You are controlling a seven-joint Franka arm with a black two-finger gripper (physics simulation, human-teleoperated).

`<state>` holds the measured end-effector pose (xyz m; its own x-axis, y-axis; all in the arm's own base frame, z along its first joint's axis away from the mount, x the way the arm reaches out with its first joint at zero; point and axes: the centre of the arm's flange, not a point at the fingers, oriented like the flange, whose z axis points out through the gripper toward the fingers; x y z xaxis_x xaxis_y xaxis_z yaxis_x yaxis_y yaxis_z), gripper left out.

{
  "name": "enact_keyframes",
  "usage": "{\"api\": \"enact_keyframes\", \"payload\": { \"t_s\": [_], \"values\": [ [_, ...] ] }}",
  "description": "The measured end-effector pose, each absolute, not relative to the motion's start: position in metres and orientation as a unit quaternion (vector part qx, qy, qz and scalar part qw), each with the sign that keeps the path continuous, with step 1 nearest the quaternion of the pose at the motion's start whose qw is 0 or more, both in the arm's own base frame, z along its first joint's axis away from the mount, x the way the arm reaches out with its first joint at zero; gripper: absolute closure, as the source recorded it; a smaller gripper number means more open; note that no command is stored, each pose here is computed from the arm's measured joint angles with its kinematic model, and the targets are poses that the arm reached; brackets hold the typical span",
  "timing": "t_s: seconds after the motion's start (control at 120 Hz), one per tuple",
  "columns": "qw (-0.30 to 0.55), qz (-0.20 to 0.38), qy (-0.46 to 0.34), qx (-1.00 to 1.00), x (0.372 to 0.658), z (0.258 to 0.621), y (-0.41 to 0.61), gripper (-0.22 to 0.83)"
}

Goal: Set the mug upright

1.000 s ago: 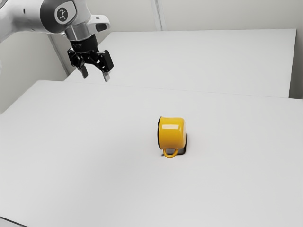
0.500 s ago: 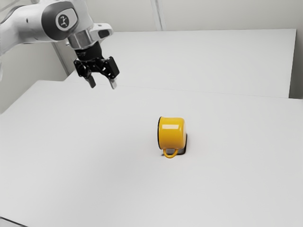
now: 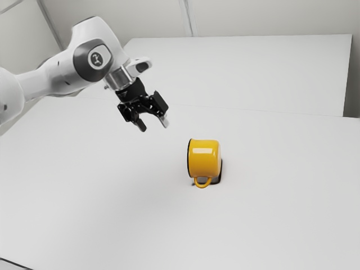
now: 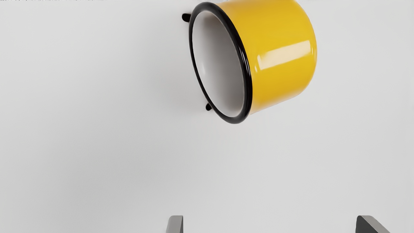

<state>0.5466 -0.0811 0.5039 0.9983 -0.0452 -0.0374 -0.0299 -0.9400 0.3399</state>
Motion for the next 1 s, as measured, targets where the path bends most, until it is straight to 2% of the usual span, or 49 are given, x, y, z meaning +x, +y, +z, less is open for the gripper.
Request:
{"api": "enact_keyframes", "payload": {
  "t_s": [0.517, 0.833, 1.0],
  "values": [
    [0.331, 0.020, 0.021, 0.943, 0.556, 0.407, -0.084, 0.03],
    [0.411, 0.058, 0.042, 0.909, 0.569, 0.363, -0.080, 0.03],
    [0.450, 0.075, 0.052, 0.888, 0.566, 0.340, -0.083, 0.03]
  ]
}}
